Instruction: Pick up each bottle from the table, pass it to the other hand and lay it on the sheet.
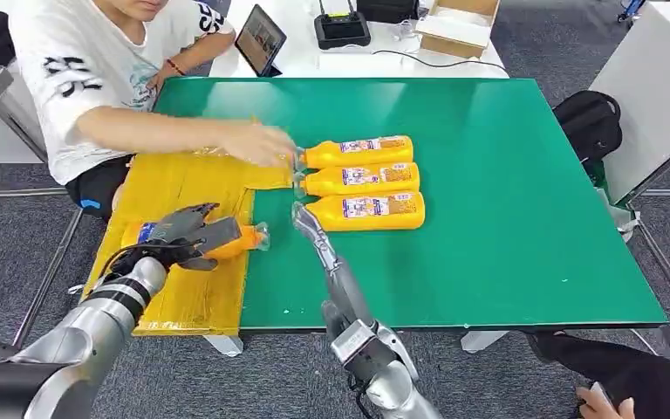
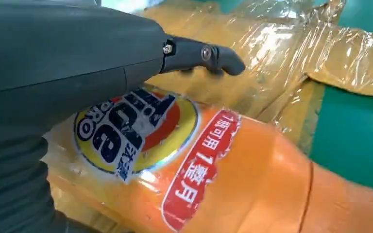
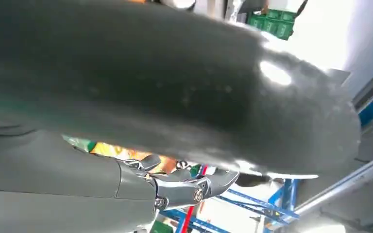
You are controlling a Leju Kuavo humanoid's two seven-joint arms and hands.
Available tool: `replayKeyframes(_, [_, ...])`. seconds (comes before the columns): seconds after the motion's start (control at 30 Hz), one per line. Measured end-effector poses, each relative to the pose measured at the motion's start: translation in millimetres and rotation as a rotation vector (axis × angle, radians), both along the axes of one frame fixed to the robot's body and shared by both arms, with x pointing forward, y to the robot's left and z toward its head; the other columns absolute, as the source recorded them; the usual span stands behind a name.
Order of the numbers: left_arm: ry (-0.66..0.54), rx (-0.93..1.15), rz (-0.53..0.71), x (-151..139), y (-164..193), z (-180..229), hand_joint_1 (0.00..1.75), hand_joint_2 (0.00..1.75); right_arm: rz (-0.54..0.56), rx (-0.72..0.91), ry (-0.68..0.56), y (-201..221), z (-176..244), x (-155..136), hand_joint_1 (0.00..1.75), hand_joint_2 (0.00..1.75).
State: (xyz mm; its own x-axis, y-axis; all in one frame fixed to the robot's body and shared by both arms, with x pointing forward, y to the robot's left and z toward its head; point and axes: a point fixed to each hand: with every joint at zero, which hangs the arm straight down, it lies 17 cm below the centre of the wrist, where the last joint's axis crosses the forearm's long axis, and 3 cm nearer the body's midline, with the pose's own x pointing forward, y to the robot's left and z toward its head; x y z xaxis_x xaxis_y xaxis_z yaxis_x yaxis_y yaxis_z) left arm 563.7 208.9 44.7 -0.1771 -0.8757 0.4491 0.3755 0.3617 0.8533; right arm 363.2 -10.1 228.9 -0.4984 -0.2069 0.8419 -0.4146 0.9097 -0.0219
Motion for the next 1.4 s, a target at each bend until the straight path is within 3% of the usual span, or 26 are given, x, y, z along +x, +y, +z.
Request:
replayKeyframes(0.23, [0.043,-0.109,-0.013,-2,-9,4,0.00,0.00,0.011,-0.006,0.028,2,-9,1,0.00,0.00])
replayKeyframes(0.5, [0.181,-0.556,-0.104,-17,-50,31,0.00,0.00,0.027,-0.009,0.066,6,-20,7,0.00,0.00])
replayKeyframes(0.63, [0.158,-0.740,-0.069,-13,-51,50,0.00,0.00,0.030,-0.010,0.080,8,-25,8,0.00,0.00])
replayKeyframes(0.73, [0.011,-0.879,0.035,6,-38,81,0.00,0.00,0.030,-0.021,0.090,9,-29,9,0.00,0.00])
replayKeyframes(0.77, [-0.069,-0.915,0.088,13,-27,93,0.00,1.75,0.028,-0.033,0.092,10,-31,9,0.00,0.00])
replayKeyframes(0.8, [-0.155,-0.943,0.139,18,-16,106,0.00,1.75,0.026,-0.043,0.093,10,-32,9,0.00,1.75])
replayKeyframes(1.0, [-0.541,-1.020,0.355,12,38,155,0.00,1.75,-0.034,-0.212,0.082,11,-49,15,0.00,1.75])
replayKeyframes(1.27, [-0.777,-1.001,0.474,-30,71,174,0.00,1.75,-0.150,-0.404,0.059,-16,-65,36,0.00,1.75])
replayKeyframes(1.4, [-0.786,-1.102,0.463,-60,64,171,0.00,1.75,-0.226,-0.531,0.075,-56,-78,57,0.00,1.75])
